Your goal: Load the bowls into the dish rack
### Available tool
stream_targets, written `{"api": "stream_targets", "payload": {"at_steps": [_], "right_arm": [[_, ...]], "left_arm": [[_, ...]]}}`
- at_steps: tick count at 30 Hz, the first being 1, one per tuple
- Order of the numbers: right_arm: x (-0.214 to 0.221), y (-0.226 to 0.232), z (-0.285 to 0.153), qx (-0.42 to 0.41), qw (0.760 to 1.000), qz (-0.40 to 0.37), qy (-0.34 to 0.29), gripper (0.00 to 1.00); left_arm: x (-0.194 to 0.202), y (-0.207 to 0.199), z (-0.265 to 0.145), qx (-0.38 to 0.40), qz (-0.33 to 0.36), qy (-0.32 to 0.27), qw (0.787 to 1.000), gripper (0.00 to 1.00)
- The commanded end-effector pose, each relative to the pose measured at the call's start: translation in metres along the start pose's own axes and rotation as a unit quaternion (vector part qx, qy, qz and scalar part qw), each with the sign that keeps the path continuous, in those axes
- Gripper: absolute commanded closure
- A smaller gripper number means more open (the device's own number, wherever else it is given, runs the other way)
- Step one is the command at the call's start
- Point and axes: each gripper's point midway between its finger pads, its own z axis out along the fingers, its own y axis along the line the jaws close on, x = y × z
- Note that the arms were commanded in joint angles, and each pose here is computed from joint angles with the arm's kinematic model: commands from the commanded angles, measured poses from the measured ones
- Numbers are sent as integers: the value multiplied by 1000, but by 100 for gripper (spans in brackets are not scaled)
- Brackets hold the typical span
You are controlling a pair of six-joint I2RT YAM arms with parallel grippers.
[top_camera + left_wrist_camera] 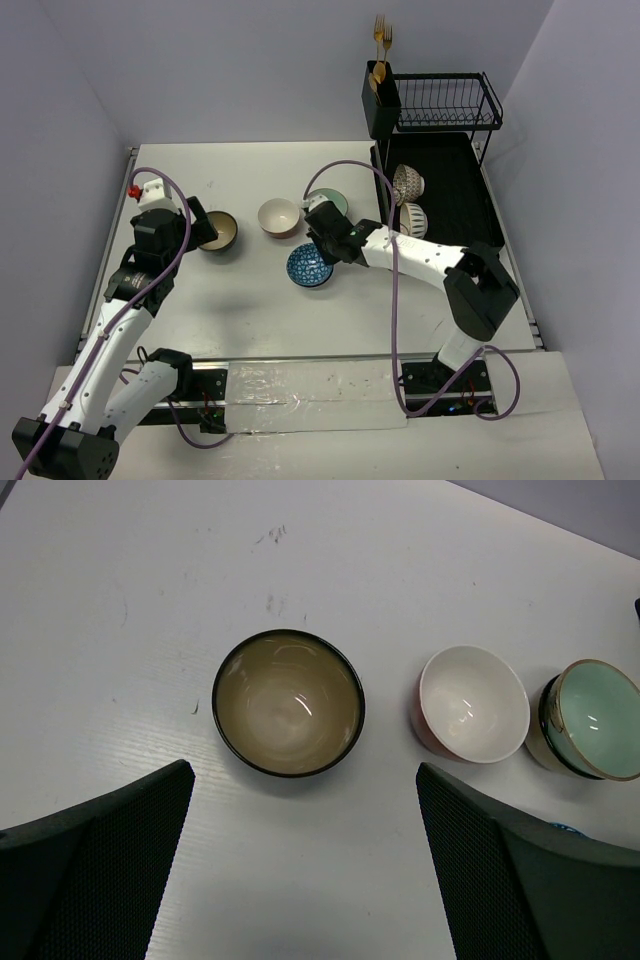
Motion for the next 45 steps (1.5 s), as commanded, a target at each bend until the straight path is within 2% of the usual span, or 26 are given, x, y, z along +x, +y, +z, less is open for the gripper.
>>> {"api": "stream_targets", "payload": {"at_steps": [1, 6, 11, 17, 23, 27, 32, 36, 39, 40, 41, 42, 43, 45], "right_arm": [[-7, -4, -4, 16, 1000, 27, 2, 77], [0, -7, 3, 32, 999, 29, 17, 69], [-2, -5, 3, 24, 999, 31, 15, 69], [-12, -10, -5, 39, 999, 34, 1, 81], [-29, -13, -24, 39, 998, 40, -25, 99], [-49, -18, -45, 44, 996, 47, -54, 100], [-92, -48, -103, 88, 984, 64, -138, 100], [-119, -110, -166, 208, 951, 96, -210, 100], [-127, -171, -213, 331, 900, 129, -251, 100], [-120, -192, -228, 391, 880, 117, -243, 100], [-118, -205, -236, 419, 867, 119, -241, 100], [-122, -227, -256, 458, 841, 131, -256, 100], [-110, -239, -260, 497, 823, 128, -242, 100], [-108, -261, -278, 533, 798, 132, -250, 100]], "left_arm": [[-8, -4, -1, 12, 2, -11, 1000, 1], [-8, -4, -1, 11, 2, -13, 1000, 1], [-9, -4, -1, 11, 2, -13, 1000, 1], [-7, -3, -1, 11, 2, -11, 1000, 1], [-8, -4, -1, 12, 1, -12, 1000, 1], [-8, -4, -1, 12, 1, -12, 1000, 1], [-10, -5, -3, 15, 1, -16, 1000, 1], [-11, -5, -4, 15, 1, -18, 1000, 1], [-11, -5, -4, 16, 0, -18, 1000, 1], [-12, -6, -4, 17, 0, -19, 1000, 1], [-11, -5, -3, 17, 1, -18, 1000, 1], [-10, -5, -2, 16, 2, -16, 1000, 1], [-10, -6, -2, 16, 3, -15, 1000, 1], [-9, -6, -1, 17, 5, -12, 1000, 1]]}}
